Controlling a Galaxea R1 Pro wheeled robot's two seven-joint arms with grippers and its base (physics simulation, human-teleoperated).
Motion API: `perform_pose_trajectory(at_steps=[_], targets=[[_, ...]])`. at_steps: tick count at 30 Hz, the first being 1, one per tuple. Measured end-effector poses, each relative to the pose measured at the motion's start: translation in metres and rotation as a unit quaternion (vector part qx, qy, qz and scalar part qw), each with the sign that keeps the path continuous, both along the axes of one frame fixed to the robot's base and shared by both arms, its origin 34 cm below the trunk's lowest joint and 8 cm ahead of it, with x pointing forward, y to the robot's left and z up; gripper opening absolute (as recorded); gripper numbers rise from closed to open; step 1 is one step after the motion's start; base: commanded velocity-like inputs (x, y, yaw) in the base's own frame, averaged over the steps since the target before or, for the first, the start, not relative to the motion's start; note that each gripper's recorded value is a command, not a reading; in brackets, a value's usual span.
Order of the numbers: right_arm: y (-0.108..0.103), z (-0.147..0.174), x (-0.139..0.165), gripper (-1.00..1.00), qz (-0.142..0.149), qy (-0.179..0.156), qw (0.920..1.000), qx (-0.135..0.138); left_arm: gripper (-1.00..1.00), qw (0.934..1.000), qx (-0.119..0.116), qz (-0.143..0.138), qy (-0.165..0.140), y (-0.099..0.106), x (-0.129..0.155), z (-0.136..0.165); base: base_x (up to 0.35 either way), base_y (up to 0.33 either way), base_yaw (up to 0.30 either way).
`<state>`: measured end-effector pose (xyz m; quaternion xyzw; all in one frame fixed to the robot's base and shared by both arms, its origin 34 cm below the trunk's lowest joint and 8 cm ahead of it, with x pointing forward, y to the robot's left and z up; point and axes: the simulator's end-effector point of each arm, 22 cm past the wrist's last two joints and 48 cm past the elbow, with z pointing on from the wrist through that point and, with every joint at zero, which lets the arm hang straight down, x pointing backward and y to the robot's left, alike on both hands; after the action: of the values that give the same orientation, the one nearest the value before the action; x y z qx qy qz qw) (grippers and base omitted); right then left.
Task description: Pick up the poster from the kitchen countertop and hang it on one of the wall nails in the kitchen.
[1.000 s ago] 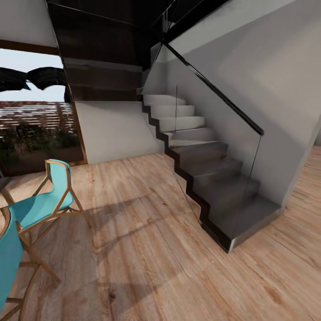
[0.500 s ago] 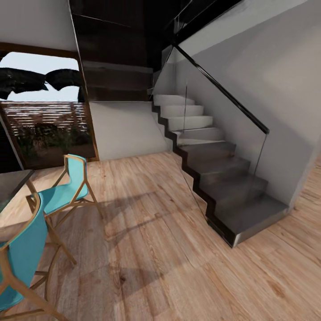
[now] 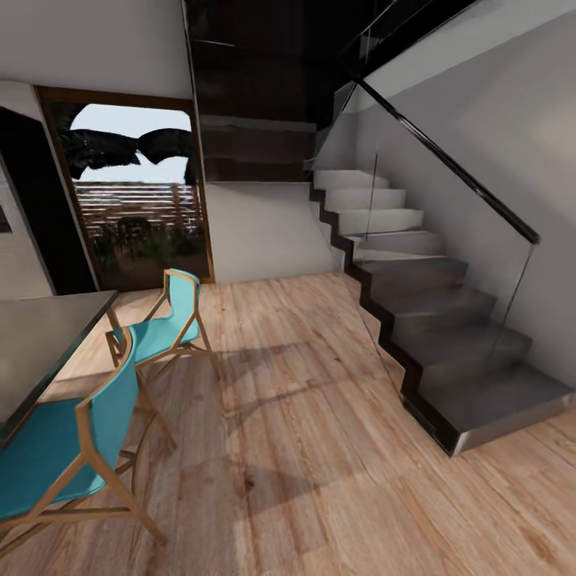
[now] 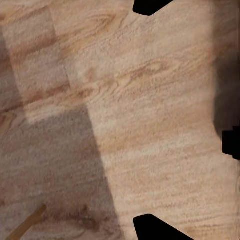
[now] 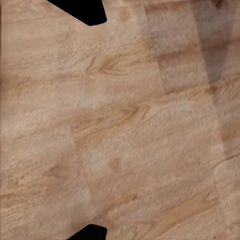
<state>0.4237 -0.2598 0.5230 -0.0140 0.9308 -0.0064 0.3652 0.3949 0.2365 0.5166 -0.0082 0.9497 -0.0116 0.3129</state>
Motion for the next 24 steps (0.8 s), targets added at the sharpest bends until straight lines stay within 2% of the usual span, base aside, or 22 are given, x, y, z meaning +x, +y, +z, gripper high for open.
perform_pose_trajectory(at_steps=[5,14,24], targets=[[-0.0006,-0.0011,-0.0016,1.00,0.000,0.003,1.0000,0.000,1.00,1.0000,0.000,0.000,0.000,-0.0001,0.0001,-0.0001,-0.203,0.170,0.115],[-0.0019,-0.0015,-0.0023,1.00,0.000,0.003,1.0000,-0.001,1.00,1.0000,0.000,0.000,0.000,0.0008,0.0001,-0.0001,-0.235,0.196,0.023],[0.0020,-0.0021,-0.0032,1.00,0.000,0.004,1.0000,0.001,1.00,1.0000,0.001,0.001,0.002,0.0012,-0.0012,-0.0010,-0.114,0.086,0.225]])
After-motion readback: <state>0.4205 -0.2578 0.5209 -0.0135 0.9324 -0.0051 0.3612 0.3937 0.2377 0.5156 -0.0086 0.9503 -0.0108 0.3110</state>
